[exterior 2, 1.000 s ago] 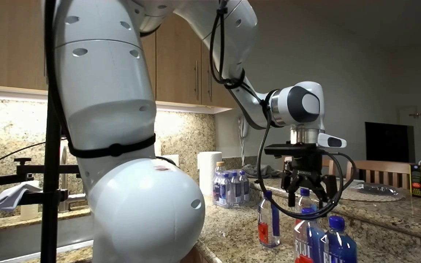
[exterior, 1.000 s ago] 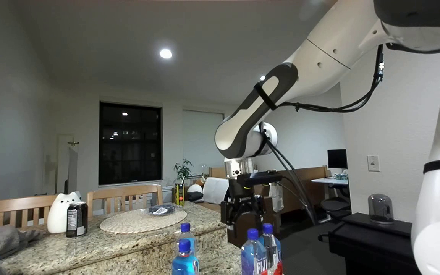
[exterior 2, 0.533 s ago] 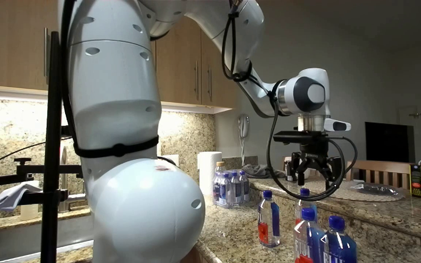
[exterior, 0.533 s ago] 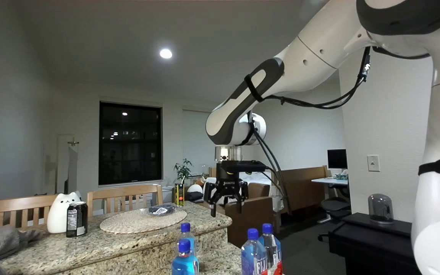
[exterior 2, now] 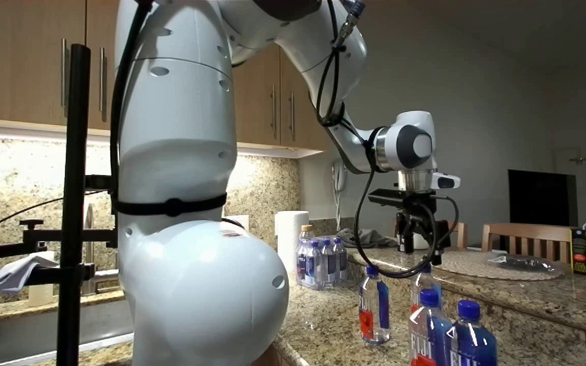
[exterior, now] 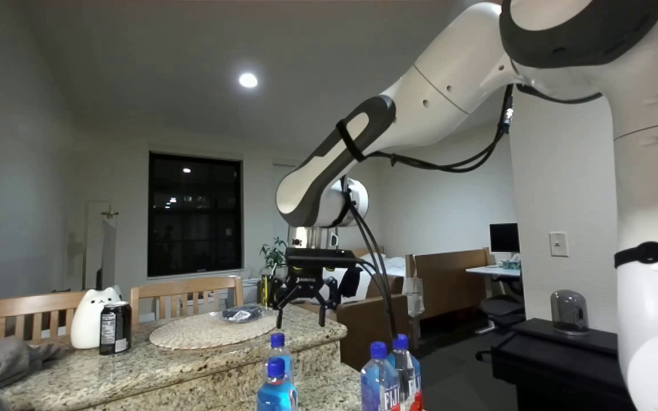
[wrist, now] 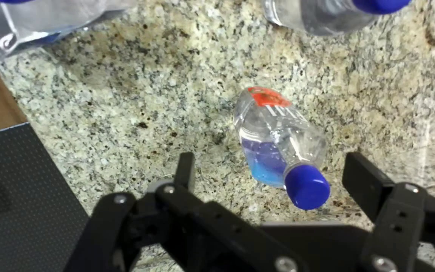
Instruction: Put the bottles in a straight line
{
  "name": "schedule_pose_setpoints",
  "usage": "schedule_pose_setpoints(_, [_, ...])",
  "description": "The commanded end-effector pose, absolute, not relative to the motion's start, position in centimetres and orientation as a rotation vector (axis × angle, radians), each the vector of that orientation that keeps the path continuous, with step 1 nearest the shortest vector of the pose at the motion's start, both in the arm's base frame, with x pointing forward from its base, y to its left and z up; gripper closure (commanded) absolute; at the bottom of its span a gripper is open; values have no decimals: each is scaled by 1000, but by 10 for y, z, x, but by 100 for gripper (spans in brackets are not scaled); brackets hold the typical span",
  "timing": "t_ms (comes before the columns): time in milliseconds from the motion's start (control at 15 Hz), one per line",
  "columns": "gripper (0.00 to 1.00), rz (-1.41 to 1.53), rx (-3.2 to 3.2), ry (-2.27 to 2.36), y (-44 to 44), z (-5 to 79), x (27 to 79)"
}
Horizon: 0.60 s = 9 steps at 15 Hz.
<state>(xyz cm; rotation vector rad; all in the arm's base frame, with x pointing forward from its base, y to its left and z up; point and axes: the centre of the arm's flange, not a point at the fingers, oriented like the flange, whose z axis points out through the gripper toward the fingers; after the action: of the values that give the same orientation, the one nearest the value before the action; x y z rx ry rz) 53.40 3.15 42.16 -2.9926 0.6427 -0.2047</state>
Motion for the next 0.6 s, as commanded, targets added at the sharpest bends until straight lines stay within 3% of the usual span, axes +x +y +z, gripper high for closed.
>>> schedule_pose_setpoints(0, [0,-290,-2945,934,49,412,550])
schedule_pose_setpoints(533, [0,-168,-2962,1005,68,394,572])
